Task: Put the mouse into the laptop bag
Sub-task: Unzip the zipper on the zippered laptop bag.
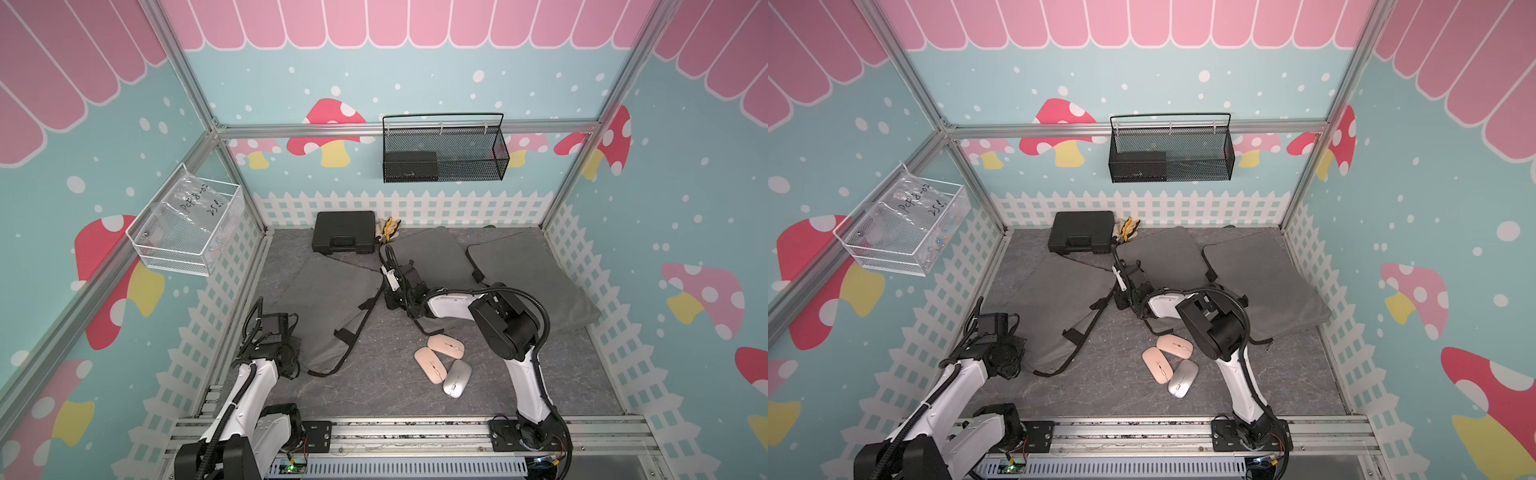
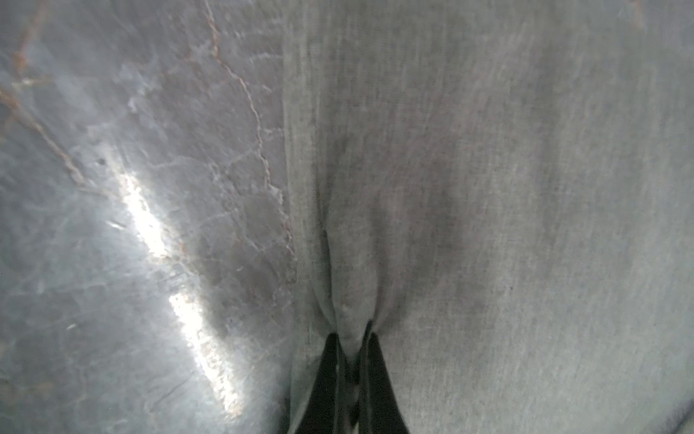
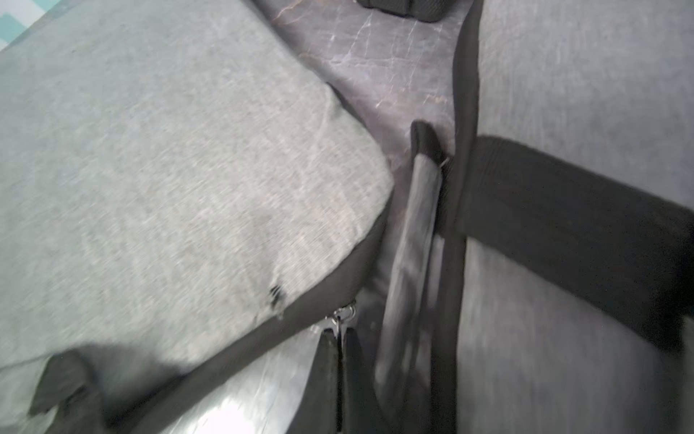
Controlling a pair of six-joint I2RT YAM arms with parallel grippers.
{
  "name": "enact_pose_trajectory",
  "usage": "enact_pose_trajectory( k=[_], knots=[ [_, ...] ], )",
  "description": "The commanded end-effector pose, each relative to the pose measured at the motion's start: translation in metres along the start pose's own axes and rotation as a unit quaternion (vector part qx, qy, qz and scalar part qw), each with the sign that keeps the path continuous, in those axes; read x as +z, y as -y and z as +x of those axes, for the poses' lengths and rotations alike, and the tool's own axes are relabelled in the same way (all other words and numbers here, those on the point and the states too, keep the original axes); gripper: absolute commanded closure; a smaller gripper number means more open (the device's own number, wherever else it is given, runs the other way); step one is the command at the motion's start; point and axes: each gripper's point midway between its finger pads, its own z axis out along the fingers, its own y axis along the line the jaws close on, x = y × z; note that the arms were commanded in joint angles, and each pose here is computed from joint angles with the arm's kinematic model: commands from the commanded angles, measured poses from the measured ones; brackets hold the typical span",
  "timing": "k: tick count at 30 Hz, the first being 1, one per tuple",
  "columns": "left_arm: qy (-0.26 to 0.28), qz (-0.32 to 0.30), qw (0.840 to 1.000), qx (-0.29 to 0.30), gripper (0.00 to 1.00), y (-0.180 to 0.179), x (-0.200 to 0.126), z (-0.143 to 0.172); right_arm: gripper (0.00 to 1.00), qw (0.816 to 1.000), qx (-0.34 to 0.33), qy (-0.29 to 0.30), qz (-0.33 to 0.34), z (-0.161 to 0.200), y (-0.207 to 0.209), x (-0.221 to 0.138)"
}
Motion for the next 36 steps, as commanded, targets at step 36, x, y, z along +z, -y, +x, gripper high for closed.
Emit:
enact_pose_trajectory(
  k=[36],
  knots=[
    [0.027, 0.012, 0.999, -0.038, 1.00, -0.007, -0.005, -0.008, 1.00, 0.985, -0.056, -0.021, -0.159, 0.081, -0.148, -0.050]
  ],
)
